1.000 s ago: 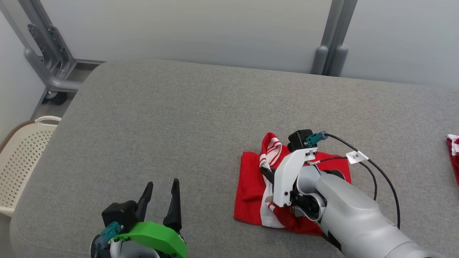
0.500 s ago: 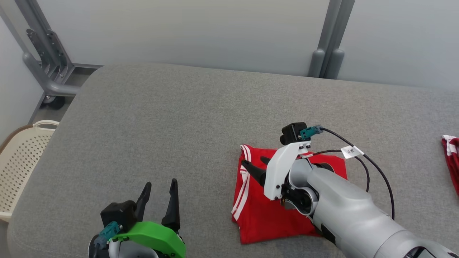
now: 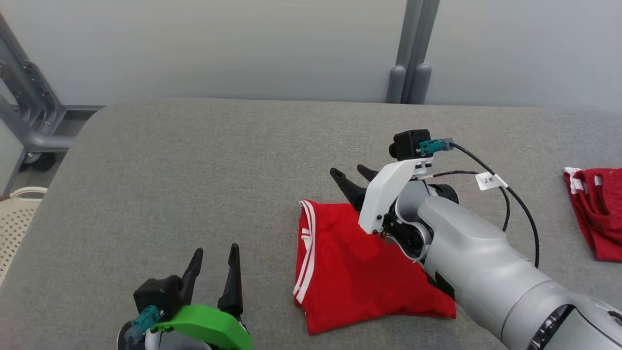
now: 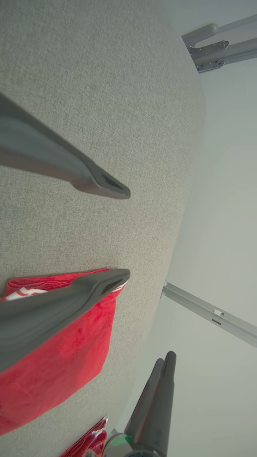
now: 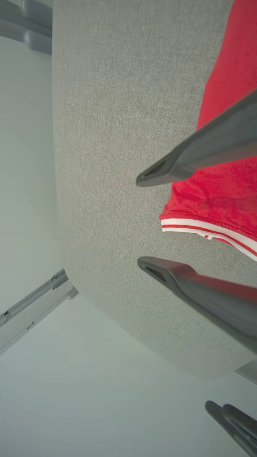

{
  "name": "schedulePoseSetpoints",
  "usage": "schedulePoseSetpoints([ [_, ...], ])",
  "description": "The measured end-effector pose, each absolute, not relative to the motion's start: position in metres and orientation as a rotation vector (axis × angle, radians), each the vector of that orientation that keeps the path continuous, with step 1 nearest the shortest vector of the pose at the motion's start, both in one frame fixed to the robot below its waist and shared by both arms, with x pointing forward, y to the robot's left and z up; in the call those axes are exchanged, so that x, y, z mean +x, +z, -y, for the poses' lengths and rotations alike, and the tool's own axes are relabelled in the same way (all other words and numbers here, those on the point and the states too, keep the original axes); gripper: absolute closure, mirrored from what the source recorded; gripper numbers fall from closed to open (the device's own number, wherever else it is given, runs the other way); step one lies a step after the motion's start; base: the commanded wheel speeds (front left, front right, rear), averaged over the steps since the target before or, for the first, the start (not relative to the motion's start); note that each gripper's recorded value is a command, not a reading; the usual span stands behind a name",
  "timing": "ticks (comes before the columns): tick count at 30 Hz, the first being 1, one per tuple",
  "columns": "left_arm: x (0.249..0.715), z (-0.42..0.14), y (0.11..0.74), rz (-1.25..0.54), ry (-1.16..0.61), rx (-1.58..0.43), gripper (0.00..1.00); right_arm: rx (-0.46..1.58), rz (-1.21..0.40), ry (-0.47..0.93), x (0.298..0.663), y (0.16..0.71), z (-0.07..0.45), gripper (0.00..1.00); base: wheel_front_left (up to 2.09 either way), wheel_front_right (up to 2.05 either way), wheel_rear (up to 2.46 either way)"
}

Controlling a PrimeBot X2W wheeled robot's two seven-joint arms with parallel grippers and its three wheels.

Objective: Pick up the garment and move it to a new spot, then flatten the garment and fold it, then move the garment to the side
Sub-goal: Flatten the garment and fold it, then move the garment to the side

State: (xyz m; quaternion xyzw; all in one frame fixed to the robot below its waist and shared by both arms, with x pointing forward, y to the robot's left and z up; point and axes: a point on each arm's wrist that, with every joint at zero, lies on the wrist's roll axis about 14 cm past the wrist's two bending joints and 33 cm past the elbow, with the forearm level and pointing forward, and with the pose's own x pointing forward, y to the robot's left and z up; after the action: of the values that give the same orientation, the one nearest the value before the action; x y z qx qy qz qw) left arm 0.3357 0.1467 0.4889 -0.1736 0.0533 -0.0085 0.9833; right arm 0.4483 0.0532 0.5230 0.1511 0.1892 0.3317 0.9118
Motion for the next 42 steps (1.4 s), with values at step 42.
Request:
schedulePoseSetpoints([
  [42, 0.340, -0.145, 0.496, -0.119, -0.045, -0.286, 0.00, 0.250, -0.638, 0.389, 0.418, 0.405, 0.088, 0.00, 0.00, 0.00, 0.00],
])
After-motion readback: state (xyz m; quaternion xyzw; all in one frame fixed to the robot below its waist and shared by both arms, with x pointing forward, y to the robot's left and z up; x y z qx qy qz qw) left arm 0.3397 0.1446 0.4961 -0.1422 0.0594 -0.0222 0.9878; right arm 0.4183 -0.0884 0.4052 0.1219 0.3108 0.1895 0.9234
